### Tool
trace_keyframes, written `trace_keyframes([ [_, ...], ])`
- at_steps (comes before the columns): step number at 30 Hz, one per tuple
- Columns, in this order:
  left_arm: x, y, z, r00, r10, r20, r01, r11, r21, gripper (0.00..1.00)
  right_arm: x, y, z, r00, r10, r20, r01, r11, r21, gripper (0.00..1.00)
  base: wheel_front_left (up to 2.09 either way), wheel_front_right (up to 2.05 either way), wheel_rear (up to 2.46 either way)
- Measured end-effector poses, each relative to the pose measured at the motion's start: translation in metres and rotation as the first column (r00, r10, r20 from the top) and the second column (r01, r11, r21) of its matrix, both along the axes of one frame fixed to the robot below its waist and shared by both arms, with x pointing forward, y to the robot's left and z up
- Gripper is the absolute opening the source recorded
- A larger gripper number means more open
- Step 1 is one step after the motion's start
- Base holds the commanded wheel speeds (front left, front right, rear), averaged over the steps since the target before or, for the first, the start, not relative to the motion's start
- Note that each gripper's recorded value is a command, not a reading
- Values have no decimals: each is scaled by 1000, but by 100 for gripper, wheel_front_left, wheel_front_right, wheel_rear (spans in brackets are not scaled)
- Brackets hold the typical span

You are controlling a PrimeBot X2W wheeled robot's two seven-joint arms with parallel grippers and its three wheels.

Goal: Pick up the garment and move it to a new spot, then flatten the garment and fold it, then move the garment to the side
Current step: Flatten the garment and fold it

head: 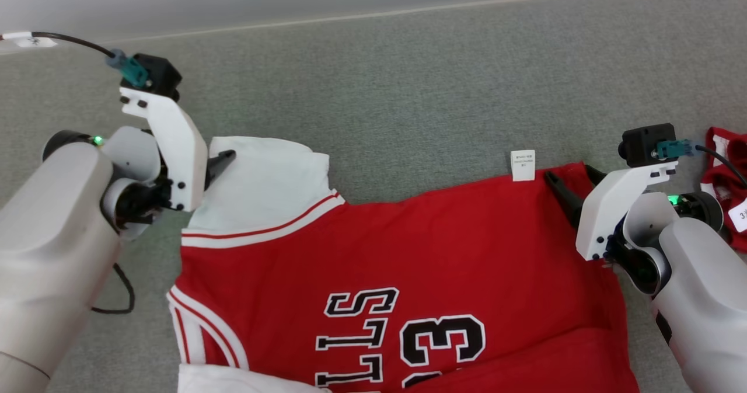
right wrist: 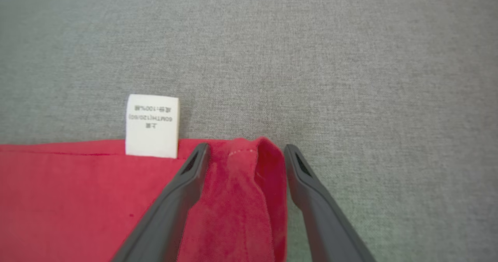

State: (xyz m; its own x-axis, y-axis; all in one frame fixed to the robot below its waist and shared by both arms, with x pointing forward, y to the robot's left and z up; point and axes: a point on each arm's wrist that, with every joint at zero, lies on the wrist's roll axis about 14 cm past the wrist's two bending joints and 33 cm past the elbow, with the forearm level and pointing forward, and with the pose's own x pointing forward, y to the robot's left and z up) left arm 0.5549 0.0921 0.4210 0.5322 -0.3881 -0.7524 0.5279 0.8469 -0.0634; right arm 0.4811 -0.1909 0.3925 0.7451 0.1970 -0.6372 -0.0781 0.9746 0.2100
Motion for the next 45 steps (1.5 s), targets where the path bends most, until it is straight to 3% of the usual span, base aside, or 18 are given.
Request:
trace_keyframes([
  [3, 6, 0, -6, 1000, 7, -8, -7, 1000, 8, 100, -3, 1, -3, 1000, 12, -14, -12, 1000, -2, 100, 0, 0, 0],
  [4, 7, -1, -9, 1000, 7, -15, -7, 1000, 12, 100, -4, 2, -4, 1000, 15, -20, -15, 1000, 3, 91, 0, 0, 0],
  [6, 5, -3, -16, 999, 3, -38, -2, 1000, 16, 100, -7, 2, -6, 999, 21, -30, -21, 1000, 6, 57, 0, 0, 0],
  [7, 3, -6, -20, 998, -3, -56, 4, 1000, 11, 100, -7, 1, -7, 999, 23, -33, -23, 1000, 6, 47, 0, 0, 0],
  [11, 5, -13, -24, 998, -31, -63, 32, 999, 19, 100, -7, -3, -9, 999, 24, -27, -24, 1000, 5, 38, 0, 0, 0],
  [12, 5, -12, -25, 997, -32, -67, 33, 999, 19, 80, -6, -3, -10, 999, 27, -22, -27, 1000, 2, 29, 0, 0, 0],
  [13, 4, -13, -26, 997, -33, -76, 34, 999, 17, 49, -5, -4, -9, 1000, 22, -15, -22, 1000, 6, 18, 0, 0, 0],
  [14, 4, -13, -27, 996, -34, -87, 35, 999, 15, 0, -4, -5, -10, 1000, 15, -10, -15, 1000, 10, 8, 0, 0, 0],
  [15, 4, -13, -27, 996, -34, -87, 35, 999, 15, 0, -4, -5, -10, 1000, 15, -10, -15, 1000, 10, 0, 0, 0, 0],
  [20, 2, -12, -24, 996, -44, -79, 46, 999, 16, 0, 2, -9, -6, 999, -17, 42, 17, 1000, 18, 0, 0, 0, 0],
  [30, 13, 5, 17, 998, 1, 69, -2, 1000, 13, 0, 8, -18, 22, 975, -103, 196, 96, 994, 47, 0, 0, 0, 0],
  [45, -28, 13, 68, 990, -6, 144, 6, 1000, 1, 0, -19, -16, 45, 958, -141, 251, 121, 988, 92, 0, 0, 0, 0],
])
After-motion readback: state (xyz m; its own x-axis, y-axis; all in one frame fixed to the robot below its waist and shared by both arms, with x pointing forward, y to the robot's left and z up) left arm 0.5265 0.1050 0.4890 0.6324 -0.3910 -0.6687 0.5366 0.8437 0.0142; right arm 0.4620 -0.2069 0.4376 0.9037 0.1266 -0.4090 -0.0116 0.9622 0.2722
